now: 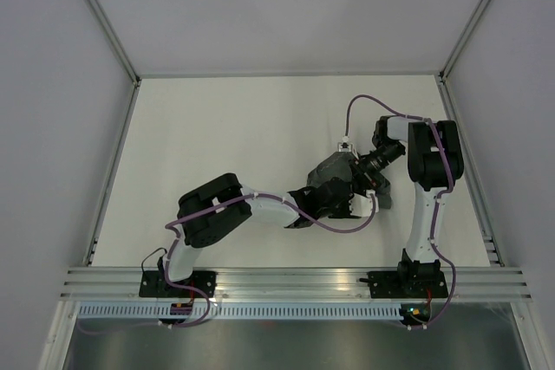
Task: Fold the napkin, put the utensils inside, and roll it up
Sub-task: Roll the napkin with the utensil
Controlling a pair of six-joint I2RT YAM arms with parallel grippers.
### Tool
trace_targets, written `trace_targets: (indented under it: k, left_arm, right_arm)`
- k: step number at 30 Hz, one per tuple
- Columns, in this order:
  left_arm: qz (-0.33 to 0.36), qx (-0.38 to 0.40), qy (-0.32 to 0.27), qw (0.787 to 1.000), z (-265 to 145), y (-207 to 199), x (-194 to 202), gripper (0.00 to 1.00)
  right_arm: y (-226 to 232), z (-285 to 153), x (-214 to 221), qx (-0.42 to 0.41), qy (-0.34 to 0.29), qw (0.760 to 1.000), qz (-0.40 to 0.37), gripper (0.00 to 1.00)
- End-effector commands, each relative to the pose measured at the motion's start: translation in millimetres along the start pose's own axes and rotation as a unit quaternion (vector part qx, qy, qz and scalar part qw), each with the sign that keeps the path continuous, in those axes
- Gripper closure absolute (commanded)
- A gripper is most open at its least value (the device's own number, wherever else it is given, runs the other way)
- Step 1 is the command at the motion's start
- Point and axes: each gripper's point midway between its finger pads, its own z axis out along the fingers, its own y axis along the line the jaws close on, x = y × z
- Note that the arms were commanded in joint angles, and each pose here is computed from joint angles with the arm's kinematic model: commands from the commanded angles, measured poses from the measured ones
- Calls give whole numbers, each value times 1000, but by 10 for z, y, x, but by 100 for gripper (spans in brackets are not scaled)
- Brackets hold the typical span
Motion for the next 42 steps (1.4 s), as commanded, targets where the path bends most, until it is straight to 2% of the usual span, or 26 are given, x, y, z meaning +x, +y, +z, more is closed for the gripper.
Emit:
trace_targets:
  k: [1, 4, 7, 8, 11, 14, 21, 29, 31, 32, 34, 37, 42]
  left_arm:
    - [24, 1, -14, 1000, 76, -17, -76, 40]
    - [17, 14, -7, 1000, 86, -84, -3, 47]
    - [10, 37, 2, 999, 79, -180, 66, 65]
    - [8, 44, 5, 999, 74, -211, 93, 76]
    - [-4, 72, 15, 997, 52, -324, 170, 88]
    - [-16, 104, 24, 994, 22, -443, 228, 94]
    - [-53, 144, 23, 988, -72, -553, 269, 98]
    - [-95, 182, 30, 978, -159, -565, 340, 98]
    - [-110, 203, 39, 972, -173, -595, 365, 98]
    - [-117, 208, 35, 970, -165, -580, 345, 98]
    - [-145, 246, 62, 956, -202, -646, 441, 98]
    - [-193, 288, 76, 935, -223, -673, 522, 98]
    - [-281, 361, 78, 886, -293, -730, 592, 98]
  right_arm:
    - [-212, 20, -102, 27, -5, 999, -39, 75]
    - [-225, 7, -118, 40, -2, 998, -39, 75]
    - [-244, -29, -146, 67, 2, 997, -42, 73]
    - [-251, -43, -153, 76, 2, 996, -40, 71]
    - [-269, -115, -179, 113, 4, 993, -42, 64]
    - [-285, -194, -191, 158, 6, 986, -45, 53]
    - [-249, -490, -396, 263, -25, 961, -81, 33]
    - [-49, -908, -689, 336, -89, 933, -95, 29]
    - [-19, -1111, -815, 377, -121, 911, -114, 29]
    - [-29, -1129, -747, 390, -133, 906, -96, 29]
    - [52, -1341, -873, 443, -161, 872, -134, 28]
    - [203, -1422, -885, 476, -187, 844, -163, 26]
    - [371, -1320, -694, 497, -194, 820, -206, 26]
